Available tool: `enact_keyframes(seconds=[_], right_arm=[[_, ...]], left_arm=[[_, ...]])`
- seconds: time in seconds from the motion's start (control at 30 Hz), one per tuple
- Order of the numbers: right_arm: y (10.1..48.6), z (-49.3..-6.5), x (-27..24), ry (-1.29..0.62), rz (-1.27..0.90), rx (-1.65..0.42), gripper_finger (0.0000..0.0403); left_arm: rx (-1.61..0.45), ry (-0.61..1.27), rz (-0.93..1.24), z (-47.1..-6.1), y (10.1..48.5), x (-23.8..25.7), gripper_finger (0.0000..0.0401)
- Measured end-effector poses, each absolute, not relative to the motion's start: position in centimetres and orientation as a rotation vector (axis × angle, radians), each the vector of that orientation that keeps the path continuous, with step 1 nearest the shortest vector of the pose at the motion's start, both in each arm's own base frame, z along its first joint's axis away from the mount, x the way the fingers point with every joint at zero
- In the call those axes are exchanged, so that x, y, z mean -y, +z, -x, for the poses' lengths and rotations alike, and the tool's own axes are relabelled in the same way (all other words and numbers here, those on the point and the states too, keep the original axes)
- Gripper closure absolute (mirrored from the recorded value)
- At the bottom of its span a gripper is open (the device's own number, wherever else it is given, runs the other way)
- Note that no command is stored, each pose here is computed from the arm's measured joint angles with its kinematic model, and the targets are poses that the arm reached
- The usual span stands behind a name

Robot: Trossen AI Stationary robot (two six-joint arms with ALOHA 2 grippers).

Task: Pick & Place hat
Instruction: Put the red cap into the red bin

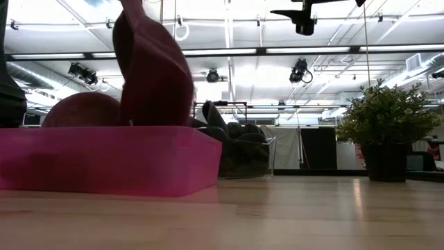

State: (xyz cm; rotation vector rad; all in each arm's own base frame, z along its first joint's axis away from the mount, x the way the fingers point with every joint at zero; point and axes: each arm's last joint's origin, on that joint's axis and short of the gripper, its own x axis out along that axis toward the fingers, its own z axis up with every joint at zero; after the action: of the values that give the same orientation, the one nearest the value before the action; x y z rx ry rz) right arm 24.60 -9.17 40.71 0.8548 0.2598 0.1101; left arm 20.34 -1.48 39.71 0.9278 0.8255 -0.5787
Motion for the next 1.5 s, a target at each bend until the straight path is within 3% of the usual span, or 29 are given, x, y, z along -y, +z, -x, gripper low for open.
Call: enact_keyframes(seconds=[0.37, 0.87, 1.5], right_arm=[[40.6, -24.7, 9.3, 0.070, -0.855, -0.250, 0.0080], [40.2, -25.0, 9.5, 0.066, -0.848, -0.267, 0.0079], [40.0, -25.0, 9.3, 0.110, -0.812, -0.300, 0.0079]], left_arm=[[-0.880, -0.700, -1.025, -23.2, 37.7, 1.8, 0.0391], [-1.085, -0.711, -0.876, -29.0, 32.5, 2.1, 0.0391], [-1.037, -0.693, -0.990, -31.9, 30.7, 2.3, 0.0391]])
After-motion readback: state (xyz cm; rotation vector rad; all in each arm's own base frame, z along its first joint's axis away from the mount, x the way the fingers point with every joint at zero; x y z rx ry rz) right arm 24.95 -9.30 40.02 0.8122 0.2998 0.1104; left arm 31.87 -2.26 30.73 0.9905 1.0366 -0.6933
